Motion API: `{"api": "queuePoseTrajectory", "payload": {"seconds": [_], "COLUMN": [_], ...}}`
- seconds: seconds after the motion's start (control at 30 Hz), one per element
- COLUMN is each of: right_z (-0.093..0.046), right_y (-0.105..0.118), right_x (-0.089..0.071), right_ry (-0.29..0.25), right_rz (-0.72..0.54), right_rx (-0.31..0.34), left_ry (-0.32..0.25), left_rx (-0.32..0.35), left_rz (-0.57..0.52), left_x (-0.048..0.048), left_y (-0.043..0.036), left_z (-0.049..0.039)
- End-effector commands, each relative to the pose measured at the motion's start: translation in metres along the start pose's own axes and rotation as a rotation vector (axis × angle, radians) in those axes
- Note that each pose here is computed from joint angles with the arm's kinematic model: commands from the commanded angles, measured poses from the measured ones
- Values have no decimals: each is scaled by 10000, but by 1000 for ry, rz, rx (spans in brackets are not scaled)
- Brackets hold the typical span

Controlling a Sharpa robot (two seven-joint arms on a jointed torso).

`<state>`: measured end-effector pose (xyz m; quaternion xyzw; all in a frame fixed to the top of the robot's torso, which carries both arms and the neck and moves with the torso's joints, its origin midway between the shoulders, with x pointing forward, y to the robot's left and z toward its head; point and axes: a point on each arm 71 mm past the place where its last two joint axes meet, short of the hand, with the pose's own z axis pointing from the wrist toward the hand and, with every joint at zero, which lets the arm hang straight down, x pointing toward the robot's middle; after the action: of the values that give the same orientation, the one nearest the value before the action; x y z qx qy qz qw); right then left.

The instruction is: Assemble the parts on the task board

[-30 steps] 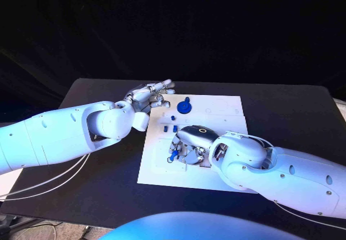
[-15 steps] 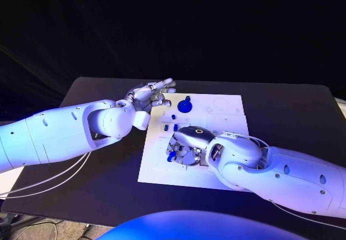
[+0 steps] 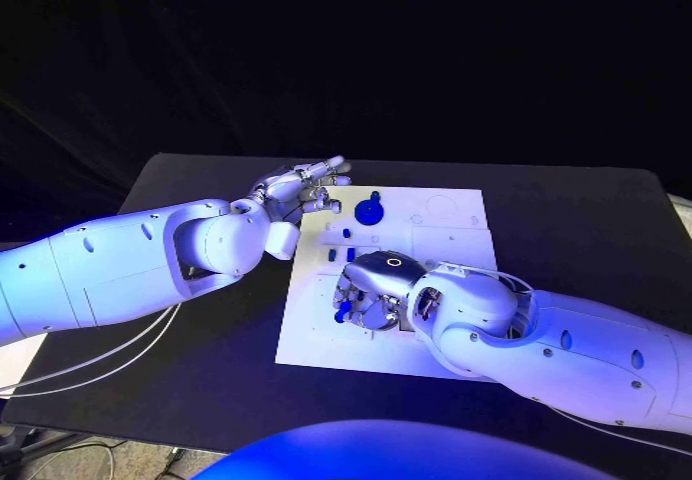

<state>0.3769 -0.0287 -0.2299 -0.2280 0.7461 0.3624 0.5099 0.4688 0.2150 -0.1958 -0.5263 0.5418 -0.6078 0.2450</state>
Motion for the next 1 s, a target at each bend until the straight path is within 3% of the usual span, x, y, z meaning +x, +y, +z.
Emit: {"api": "queuePoseTrajectory", "payload": {"seconds": [0.03, 0.17, 0.4, 0.5, 0.8, 1.0], "right_z": [-5, 9, 52, 64, 70, 17], "right_y": [-13, 30, 79, 80, 67, 41], "right_x": [24, 32, 95, 103, 57, -38], "right_ry": [1, 10, 99, 110, 39, -96], "right_rz": [-54, -50, -79, -87, -72, -21], "right_rx": [23, 11, 20, 26, 36, 14], "left_ry": [24, 24, 26, 26, 25, 22], "left_rx": [1, 1, 0, -1, -1, -1], "left_rz": [-3, -2, -3, -3, -2, -1], "left_x": [24, 23, 35, 37, 36, 28], "left_y": [1, 0, 3, 3, 3, 1], "left_z": [-1, -3, -3, -5, -8, -8]}}
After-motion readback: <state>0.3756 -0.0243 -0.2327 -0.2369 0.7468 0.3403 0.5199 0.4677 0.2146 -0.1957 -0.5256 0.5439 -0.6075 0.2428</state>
